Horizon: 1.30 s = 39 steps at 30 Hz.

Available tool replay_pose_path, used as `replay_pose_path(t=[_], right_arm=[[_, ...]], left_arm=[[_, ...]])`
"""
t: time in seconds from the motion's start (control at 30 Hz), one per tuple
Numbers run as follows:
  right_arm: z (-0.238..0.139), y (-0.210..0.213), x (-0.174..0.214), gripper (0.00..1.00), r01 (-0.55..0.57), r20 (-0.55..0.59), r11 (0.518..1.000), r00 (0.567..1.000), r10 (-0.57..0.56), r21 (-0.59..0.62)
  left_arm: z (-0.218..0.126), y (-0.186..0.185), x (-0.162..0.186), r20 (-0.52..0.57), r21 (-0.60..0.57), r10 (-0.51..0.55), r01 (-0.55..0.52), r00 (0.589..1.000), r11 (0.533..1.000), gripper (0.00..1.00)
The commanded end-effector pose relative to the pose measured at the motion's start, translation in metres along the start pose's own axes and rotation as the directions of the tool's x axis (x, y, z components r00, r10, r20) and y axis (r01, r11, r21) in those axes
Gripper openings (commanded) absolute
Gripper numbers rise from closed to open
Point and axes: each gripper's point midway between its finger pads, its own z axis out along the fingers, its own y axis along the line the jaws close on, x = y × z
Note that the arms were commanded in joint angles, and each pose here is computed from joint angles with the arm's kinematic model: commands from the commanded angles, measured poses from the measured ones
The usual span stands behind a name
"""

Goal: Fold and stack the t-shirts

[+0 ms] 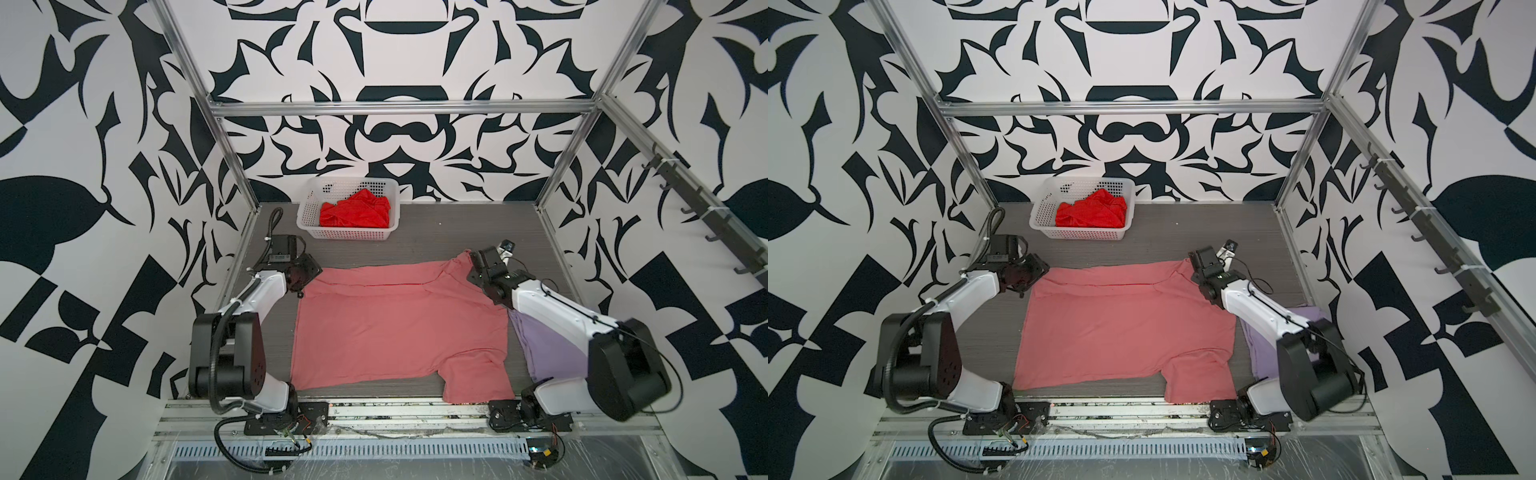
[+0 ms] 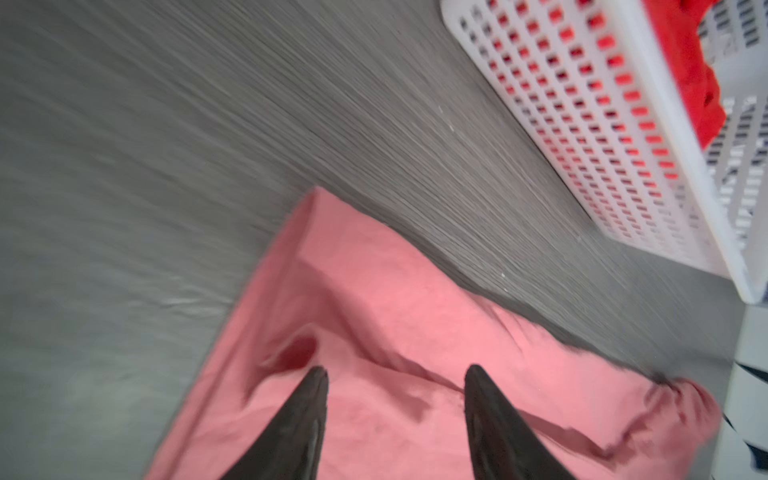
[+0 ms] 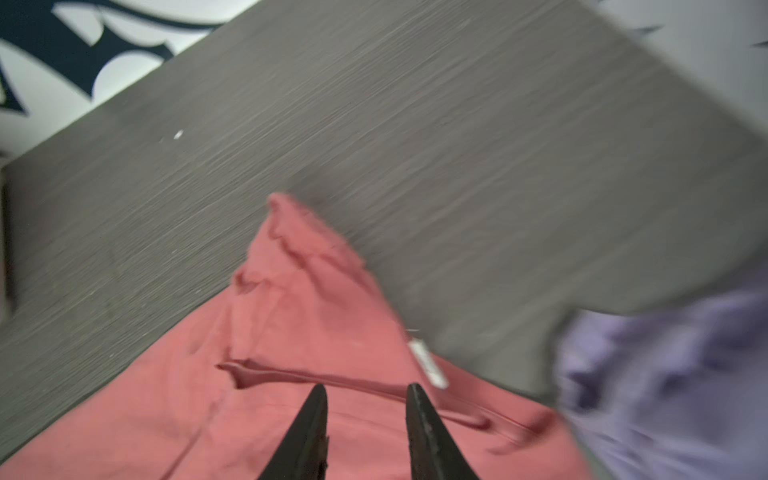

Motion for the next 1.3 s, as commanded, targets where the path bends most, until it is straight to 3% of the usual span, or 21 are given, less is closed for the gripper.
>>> replay_pose_path(t=[0.0,0.23,0.4,0.67,0.87,1.03,1.27], right_arm=[[0.005,0.073,-0.016,0.37,0.015,-0.011,0.968,1.000,-0.018,-0.250],[0.043,0.107,-0.006,0.36,0.021,-0.081,0.956,0.996,-0.046,-0.292],[0.065,0.112,0.012,0.33,0.026,-0.154,0.961,0.986,-0.071,-0.275],[0.051,0.073,0.042,0.28,0.063,-0.254,0.980,0.961,-0.111,-0.190],[0.032,0.023,0.069,0.26,0.044,-0.295,0.993,0.953,-0.074,-0.107],[0.018,0.007,0.070,0.25,0.040,-0.286,0.996,0.956,-0.061,-0.078],[0.011,0.046,0.018,0.29,0.013,-0.143,0.984,0.989,-0.039,-0.177]], left_arm=[[0.002,-0.033,0.001,-0.051,0.132,0.055,-0.048,0.997,0.990,0.58],[0.015,-0.037,0.008,-0.071,0.094,0.112,-0.105,0.991,0.990,0.58],[0.032,-0.008,0.026,-0.131,-0.020,0.094,-0.097,0.987,0.995,0.56],[0.003,0.034,0.069,-0.211,-0.156,0.031,-0.065,0.977,0.986,0.54],[-0.010,0.062,0.094,-0.232,-0.234,-0.022,-0.034,0.972,0.972,0.54],[-0.011,0.050,0.077,-0.188,-0.209,0.000,-0.040,0.982,0.977,0.55],[-0.008,0.004,0.050,-0.154,-0.048,0.061,-0.069,0.986,0.996,0.55]])
